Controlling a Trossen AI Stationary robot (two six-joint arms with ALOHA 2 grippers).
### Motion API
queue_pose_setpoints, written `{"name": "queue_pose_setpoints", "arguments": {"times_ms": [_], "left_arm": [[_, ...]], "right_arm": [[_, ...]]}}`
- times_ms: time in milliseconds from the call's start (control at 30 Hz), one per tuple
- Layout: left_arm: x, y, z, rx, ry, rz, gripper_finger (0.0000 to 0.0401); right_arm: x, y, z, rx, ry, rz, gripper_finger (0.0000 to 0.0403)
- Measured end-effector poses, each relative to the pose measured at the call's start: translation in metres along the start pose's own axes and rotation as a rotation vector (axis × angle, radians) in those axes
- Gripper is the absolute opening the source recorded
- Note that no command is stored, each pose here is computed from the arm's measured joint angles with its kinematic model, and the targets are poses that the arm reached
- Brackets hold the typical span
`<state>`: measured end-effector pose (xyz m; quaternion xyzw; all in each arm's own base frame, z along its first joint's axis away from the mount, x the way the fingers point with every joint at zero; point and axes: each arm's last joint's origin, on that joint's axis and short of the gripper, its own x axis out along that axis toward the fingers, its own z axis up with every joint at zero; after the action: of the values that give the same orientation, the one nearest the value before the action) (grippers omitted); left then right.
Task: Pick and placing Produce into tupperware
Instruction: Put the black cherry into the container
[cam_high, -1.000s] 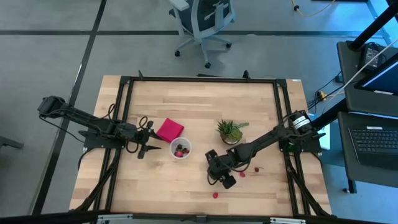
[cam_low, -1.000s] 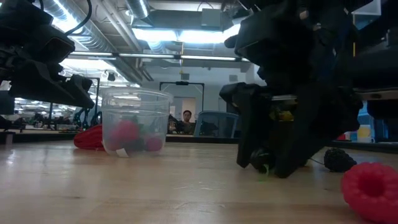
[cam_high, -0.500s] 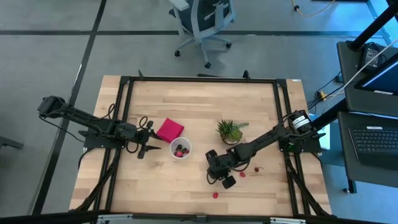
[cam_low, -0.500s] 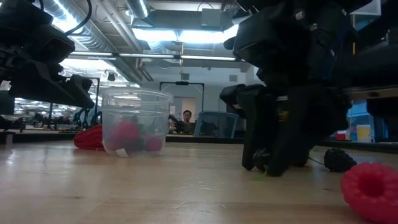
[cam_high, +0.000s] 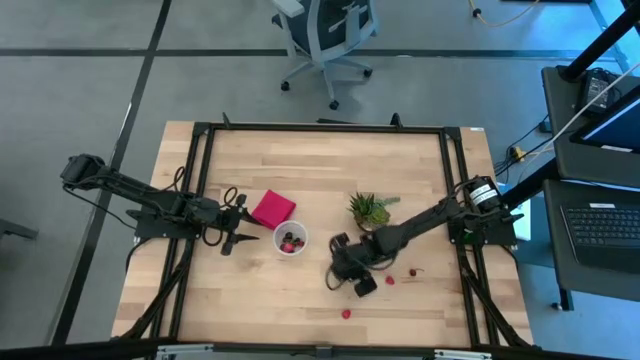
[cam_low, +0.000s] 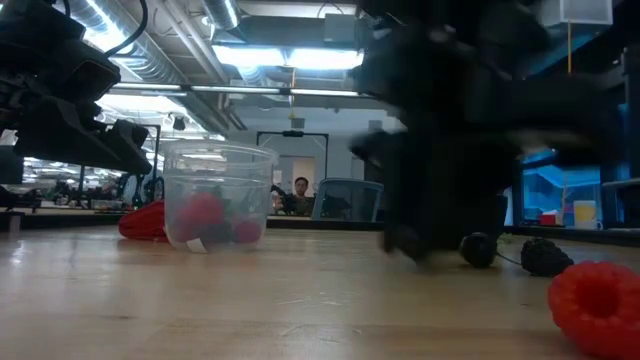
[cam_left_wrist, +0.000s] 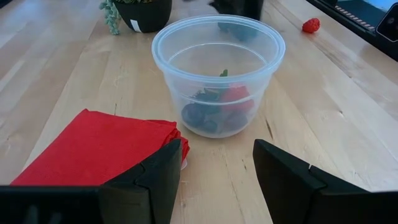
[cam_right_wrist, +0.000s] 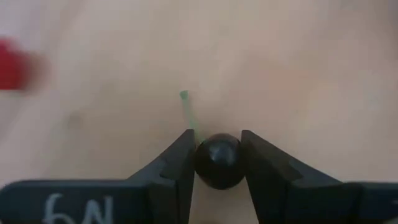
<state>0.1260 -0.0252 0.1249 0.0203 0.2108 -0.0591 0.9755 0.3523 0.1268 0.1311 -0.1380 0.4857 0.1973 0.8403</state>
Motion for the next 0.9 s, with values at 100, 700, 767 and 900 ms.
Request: {"name": "queue_pose_setpoints", "arguments": {"times_ms": [100, 700, 767, 900], "left_arm": [[0.0, 0.0, 0.0, 0.001, 0.0, 0.0, 0.0192], [0.0, 0.0, 0.0, 0.001, 0.0, 0.0, 0.0192], [0.0, 0.0, 0.0, 0.001, 0.0, 0.0, 0.0192], [0.0, 0.0, 0.0, 0.002, 0.001, 0.0, 0.0192]], "right_arm": [[-0.022, -0.015, 0.023, -0.018, -0.003, -0.026, 0.0118], [-0.112, -0.115, 0.096, -0.076, -0.26, -0.154, 0.012], [-0.105, -0.12, 0.096, -0.076, -0.282, -0.127, 0.012], [-0.086, -0.124, 0.097, -0.079, -0.291, -0.12, 0.012]]}}
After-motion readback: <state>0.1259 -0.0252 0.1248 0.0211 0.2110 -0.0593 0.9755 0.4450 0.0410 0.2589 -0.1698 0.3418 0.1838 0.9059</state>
